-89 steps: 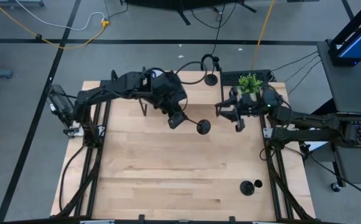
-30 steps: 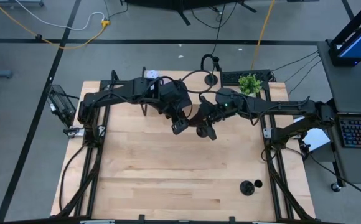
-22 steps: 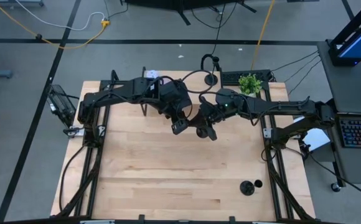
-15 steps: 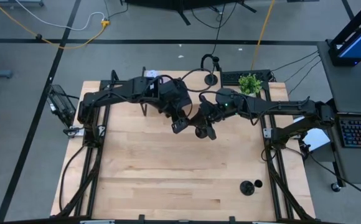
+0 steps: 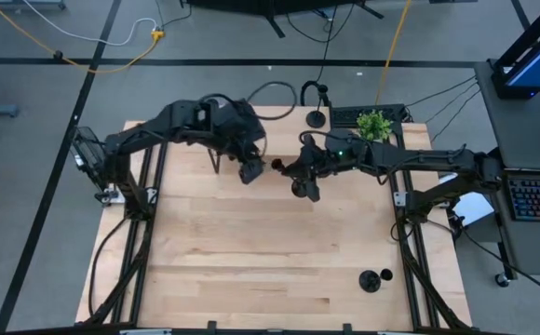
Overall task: Pick & Place candle stick holders
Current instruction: Put the left black candle holder on the shelf
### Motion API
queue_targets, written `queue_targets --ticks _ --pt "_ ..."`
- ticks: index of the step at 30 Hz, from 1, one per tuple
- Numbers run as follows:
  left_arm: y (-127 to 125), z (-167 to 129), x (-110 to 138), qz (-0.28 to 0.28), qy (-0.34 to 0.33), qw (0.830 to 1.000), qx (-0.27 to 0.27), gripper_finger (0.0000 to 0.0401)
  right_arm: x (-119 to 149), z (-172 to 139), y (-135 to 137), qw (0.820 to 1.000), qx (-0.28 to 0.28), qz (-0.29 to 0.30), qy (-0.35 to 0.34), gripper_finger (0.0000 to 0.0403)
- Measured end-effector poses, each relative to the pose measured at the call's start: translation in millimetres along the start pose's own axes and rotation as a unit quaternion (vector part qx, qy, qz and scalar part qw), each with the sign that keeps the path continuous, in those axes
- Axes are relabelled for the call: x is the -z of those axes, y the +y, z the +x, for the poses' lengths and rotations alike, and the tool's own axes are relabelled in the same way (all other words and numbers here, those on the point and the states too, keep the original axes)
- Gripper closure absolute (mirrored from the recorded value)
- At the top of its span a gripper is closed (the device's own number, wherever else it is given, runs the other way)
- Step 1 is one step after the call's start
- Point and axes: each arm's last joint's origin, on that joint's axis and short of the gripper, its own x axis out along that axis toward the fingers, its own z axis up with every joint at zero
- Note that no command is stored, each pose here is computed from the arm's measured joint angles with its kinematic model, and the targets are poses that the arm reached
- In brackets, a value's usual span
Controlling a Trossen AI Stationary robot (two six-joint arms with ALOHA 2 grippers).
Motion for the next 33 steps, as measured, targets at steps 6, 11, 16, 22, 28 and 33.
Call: queue_targets --ticks 6,11,16,22,28,33 --pt "8 -23 18 -0.001 0.024 0.992 -0.125 0.0181 -12 -21 -14 0.995 0.091 -0.014 -0.036 0.0395" --pt "6 -30 27 0.001 0.037 0.986 -0.162 0.0181 -17 -34 -32 0.988 0.144 -0.012 -0.060 0.0395" --pt "4 -27 40 0.010 0.044 0.982 -0.184 0.0181 -19 -42 -50 0.982 0.176 -0.007 -0.070 0.0395" --pt "8 -11 73 -0.015 0.015 0.987 -0.157 0.0184 -18 -48 -64 0.977 0.201 -0.005 -0.072 0.0395" --pt "18 -5 121 -0.067 -0.032 0.992 -0.103 0.0202 0 -46 -74 0.972 0.215 0.023 -0.087 0.0395" --pt "28 -10 160 -0.108 -0.066 0.989 -0.077 0.0212 14 -47 -79 0.963 0.226 0.034 -0.144 0.0395"
